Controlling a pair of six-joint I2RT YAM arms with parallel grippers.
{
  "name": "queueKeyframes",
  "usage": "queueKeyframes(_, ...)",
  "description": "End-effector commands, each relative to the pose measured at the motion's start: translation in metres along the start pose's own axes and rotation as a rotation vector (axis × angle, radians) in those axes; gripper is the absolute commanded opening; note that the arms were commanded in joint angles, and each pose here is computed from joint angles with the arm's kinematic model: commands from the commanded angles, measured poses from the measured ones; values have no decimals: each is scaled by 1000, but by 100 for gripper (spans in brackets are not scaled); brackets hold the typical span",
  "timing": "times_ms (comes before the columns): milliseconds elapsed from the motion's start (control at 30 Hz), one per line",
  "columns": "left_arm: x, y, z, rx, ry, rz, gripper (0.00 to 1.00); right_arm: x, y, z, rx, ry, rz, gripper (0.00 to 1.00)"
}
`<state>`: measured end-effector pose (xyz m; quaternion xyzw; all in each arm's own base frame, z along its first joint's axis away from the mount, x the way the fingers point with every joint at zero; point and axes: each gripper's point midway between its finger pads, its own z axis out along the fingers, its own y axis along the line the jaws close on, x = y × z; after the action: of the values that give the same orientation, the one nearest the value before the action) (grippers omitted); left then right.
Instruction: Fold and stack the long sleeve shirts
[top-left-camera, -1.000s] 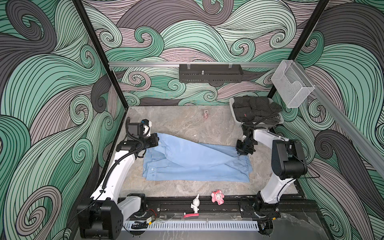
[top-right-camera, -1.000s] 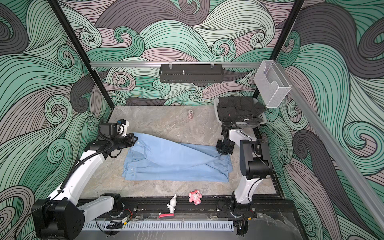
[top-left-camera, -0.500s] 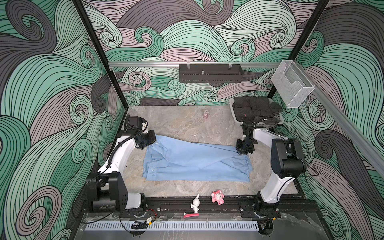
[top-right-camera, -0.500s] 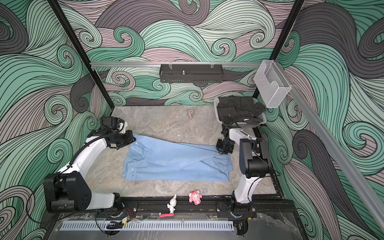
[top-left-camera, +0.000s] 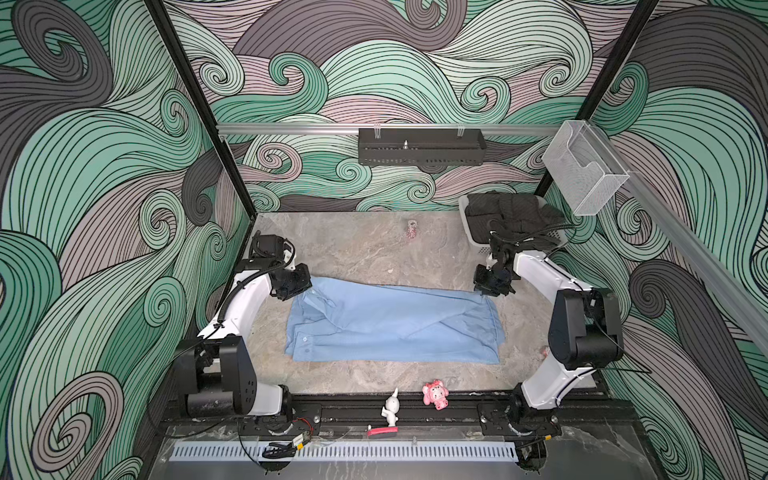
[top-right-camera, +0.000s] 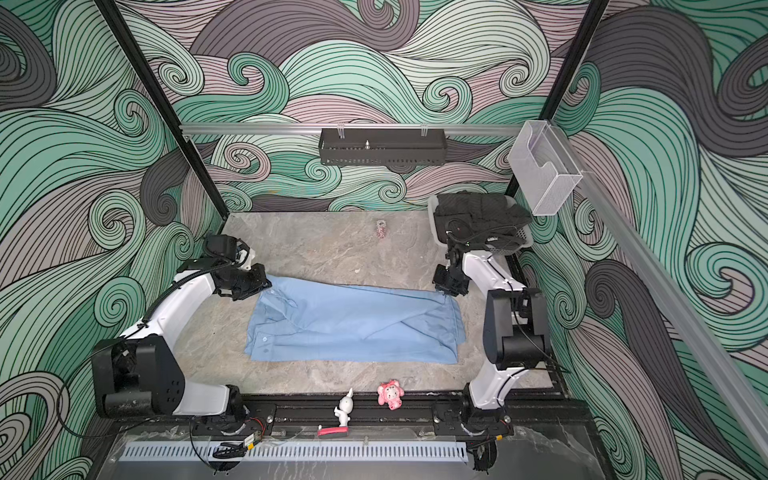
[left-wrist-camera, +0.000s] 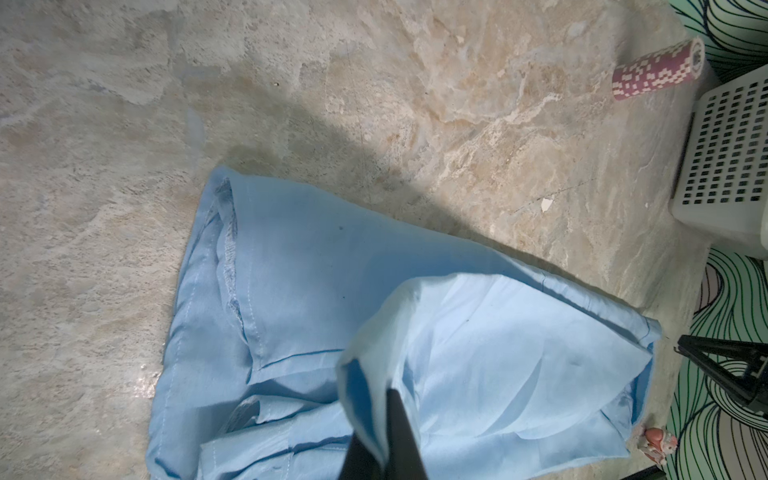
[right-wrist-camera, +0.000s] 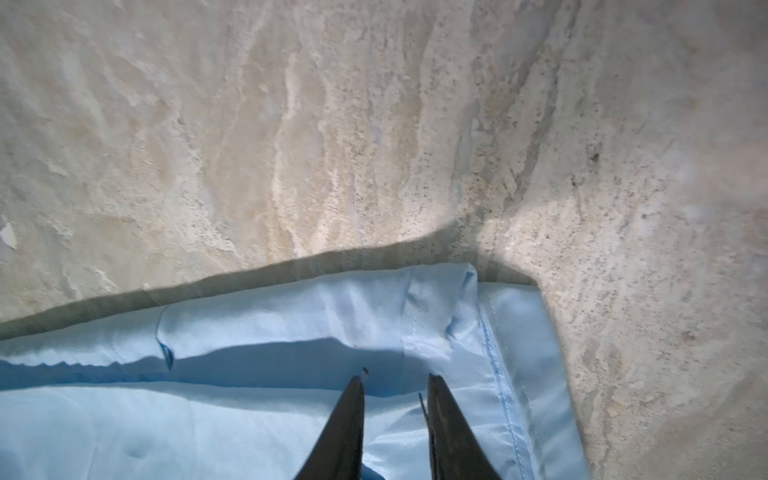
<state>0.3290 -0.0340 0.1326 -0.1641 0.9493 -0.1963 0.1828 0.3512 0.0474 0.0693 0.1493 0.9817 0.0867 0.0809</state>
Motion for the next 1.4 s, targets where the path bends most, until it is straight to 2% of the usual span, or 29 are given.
queueKeyframes(0, 5, 8, -2, -12, 30, -51, 0, 8, 0, 16, 8, 63, 3, 20)
queueKeyframes(167, 7, 22, -1, -29, 34, -106, 0, 16, -11, 41, 50, 112, 7, 16)
queueKeyframes(300, 14, 35, 14, -55, 97, -146, 0, 19, -18, 55, 75, 130, 14, 16)
queueKeyframes(467, 15, 50, 26, -107, 127, -175, 0, 18, -21, 57, 89, 130, 13, 16)
queueKeyframes(667, 2, 50, 35, -104, 129, -175, 0, 15, -18, 53, 76, 120, 11, 16)
queueKeyframes(700, 0, 50, 36, -103, 131, -173, 4, 15, -16, 52, 72, 118, 8, 16)
queueKeyframes(800, -8, 49, 34, -112, 113, -155, 38, 13, -12, 40, 58, 98, 3, 23)
queueKeyframes(900, -25, 42, 12, -118, 16, -102, 64, 8, -7, 15, 48, 51, -8, 32)
queueKeyframes(933, -32, 38, 0, -118, -23, -78, 67, 7, -5, 5, 45, 32, -14, 35)
queueKeyframes(1033, -46, 22, -38, -112, -146, -5, 73, 8, -2, -23, 35, -10, -21, 43)
queueKeyframes(1133, -37, 0, -46, -92, -165, 70, 75, 21, -2, -40, 24, -30, -18, 46)
queueKeyframes(1233, -11, -19, -21, -79, -74, 135, 73, 47, -1, -35, 26, -3, -9, 43)
queueKeyframes(1300, 10, -26, 3, -55, 16, 124, 71, 67, 0, -25, 22, 30, 18, 41)
queueKeyframes(1367, 29, -23, 31, -52, 131, 60, 68, 82, 1, -13, 3, 41, 60, 40)
